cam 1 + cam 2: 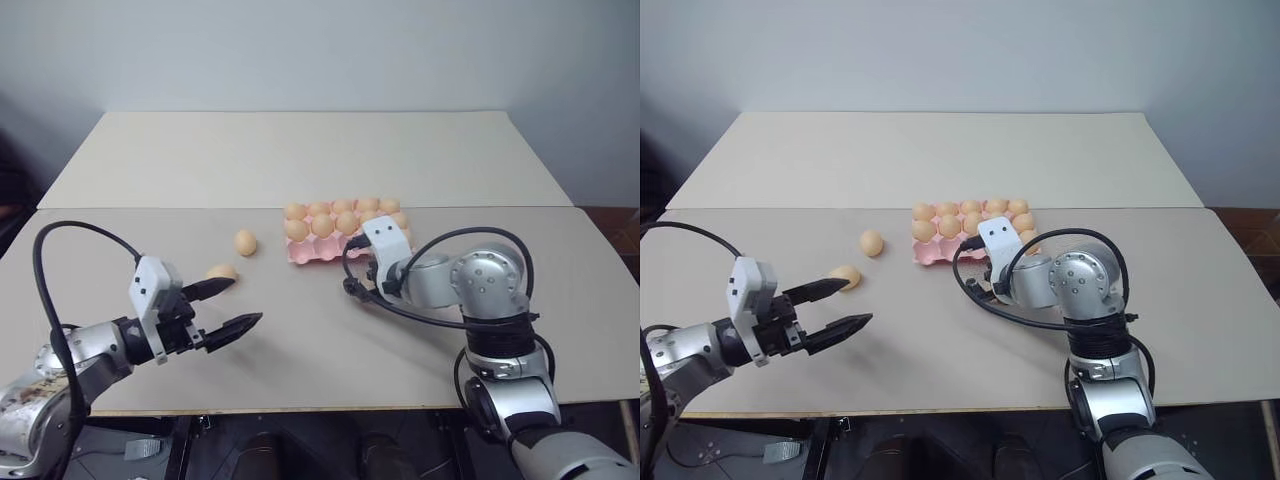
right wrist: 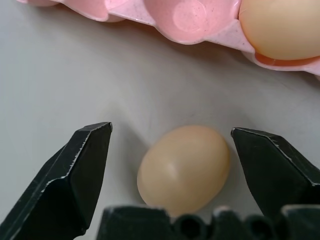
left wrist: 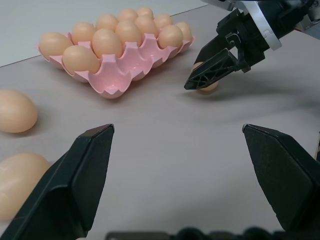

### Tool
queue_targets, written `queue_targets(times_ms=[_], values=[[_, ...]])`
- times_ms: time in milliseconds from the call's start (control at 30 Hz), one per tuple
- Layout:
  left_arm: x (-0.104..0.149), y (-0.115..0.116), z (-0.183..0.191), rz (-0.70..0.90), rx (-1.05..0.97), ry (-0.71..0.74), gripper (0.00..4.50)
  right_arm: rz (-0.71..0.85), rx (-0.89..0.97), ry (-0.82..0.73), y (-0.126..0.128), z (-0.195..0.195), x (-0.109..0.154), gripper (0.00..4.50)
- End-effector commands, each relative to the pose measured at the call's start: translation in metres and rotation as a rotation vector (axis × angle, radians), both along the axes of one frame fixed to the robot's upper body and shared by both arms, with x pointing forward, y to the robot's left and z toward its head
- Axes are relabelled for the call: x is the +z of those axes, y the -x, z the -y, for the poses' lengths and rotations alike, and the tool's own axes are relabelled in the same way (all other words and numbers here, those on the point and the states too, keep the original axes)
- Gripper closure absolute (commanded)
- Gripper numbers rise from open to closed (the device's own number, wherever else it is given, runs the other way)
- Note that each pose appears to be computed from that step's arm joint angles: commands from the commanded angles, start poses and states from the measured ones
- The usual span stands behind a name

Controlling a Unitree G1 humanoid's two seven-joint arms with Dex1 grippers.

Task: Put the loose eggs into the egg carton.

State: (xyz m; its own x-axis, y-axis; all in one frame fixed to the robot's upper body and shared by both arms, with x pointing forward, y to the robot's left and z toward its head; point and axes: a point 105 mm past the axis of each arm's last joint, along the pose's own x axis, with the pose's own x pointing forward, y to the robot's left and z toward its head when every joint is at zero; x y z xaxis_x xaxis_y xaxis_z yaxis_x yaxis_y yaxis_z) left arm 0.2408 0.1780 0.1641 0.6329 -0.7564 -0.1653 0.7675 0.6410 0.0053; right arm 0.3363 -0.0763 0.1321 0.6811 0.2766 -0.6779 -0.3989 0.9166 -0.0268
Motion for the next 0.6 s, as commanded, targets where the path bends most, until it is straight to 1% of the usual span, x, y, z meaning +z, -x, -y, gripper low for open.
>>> queue_targets(times_ms=[33,167,233,467,600], values=[[0.012,0.003,0.003,0.059,-0.015,0.000,0.00,0.027,0.005,0.009,0.000,-0.001,0.005,1.32],[0.013,0.003,0.003,0.060,-0.013,-0.003,0.00,0.020,-0.008,0.020,-0.001,0.005,0.001,2.56],[0.013,0.003,0.003,0.062,-0.011,-0.003,0.00,0.016,-0.014,0.029,-0.001,0.009,-0.001,2.82],[0.013,0.002,0.003,0.063,-0.012,-0.002,0.00,0.021,-0.032,0.036,-0.002,0.014,-0.002,3.01],[0.013,0.001,0.003,0.064,-0.016,-0.002,0.00,0.045,-0.026,0.031,-0.003,0.013,0.004,3.06]])
